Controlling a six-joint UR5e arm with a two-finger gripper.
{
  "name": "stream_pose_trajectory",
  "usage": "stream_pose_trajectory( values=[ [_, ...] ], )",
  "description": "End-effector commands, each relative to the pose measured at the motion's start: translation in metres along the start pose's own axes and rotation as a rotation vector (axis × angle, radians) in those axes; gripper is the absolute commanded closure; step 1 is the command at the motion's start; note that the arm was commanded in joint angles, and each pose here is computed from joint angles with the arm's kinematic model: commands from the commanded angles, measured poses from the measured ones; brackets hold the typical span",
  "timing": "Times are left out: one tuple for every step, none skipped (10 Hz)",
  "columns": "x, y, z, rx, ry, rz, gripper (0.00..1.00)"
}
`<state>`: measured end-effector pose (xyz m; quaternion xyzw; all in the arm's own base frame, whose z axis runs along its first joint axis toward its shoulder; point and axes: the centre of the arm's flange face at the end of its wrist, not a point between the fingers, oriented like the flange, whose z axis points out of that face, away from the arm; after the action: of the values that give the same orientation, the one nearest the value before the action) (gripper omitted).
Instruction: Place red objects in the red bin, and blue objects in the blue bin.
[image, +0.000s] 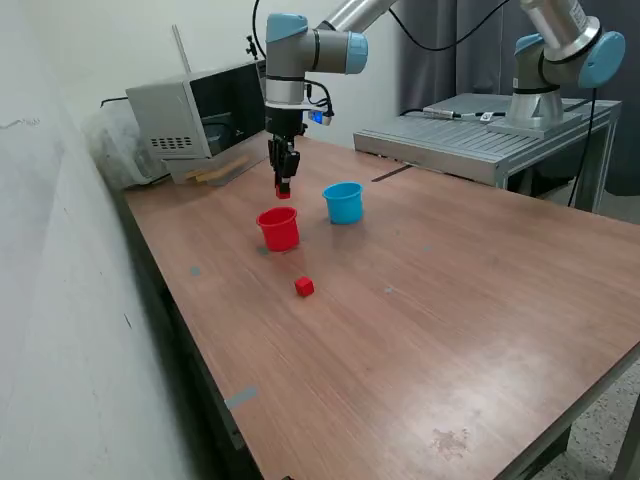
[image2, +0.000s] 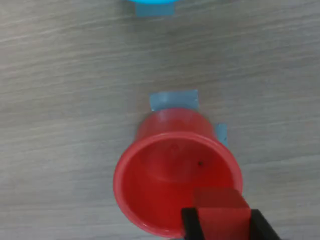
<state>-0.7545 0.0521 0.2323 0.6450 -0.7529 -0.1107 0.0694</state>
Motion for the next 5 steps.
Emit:
stream_pose_trajectory(
  values=[
    [-0.0014, 0.0044, -0.0039, -0.043, -0.003, 0.002, 1.0],
    [-0.0015, 0.0055, -0.0051, -0.051, -0.004, 0.002, 1.0],
    [-0.0026, 0.0056, -0.0051, -0.051, -0.004, 0.004, 1.0],
    [-0.0096, 0.0065, -0.0052, -0.055, -0.007, 0.012, 1.0],
    [-0.011, 0.007, -0.0046, -0.055, -0.009, 0.014, 1.0]
  ],
)
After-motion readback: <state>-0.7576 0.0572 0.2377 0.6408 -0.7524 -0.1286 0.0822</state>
